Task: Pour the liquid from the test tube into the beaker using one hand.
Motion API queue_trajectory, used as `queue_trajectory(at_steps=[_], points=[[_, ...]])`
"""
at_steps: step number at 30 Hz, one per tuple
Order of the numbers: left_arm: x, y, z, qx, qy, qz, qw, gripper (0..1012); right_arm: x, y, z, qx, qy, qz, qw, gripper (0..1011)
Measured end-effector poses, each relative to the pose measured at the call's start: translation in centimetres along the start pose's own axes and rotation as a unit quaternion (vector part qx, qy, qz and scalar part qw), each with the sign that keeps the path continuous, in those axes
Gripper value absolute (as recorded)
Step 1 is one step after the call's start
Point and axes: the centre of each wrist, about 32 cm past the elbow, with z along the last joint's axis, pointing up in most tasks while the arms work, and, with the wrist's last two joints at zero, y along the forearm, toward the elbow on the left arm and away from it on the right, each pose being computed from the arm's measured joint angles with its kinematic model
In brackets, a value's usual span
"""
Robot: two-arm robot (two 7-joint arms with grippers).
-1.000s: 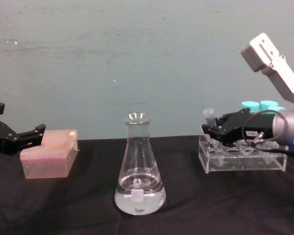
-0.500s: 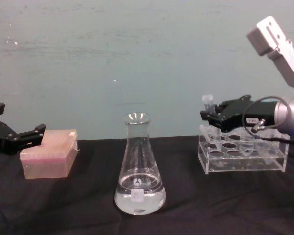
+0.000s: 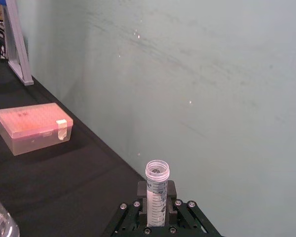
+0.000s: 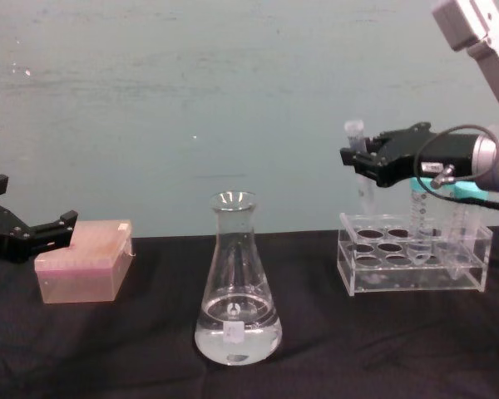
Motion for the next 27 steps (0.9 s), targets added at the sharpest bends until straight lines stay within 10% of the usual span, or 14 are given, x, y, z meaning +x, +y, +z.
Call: queue_trajectory(at_steps=[27], points=[[0.0,0.0,0.0,0.0,0.0,0.0,1.0,1000,-2.1,0.0,2.3,0.053,-0.156,0.01,0.9863,218]])
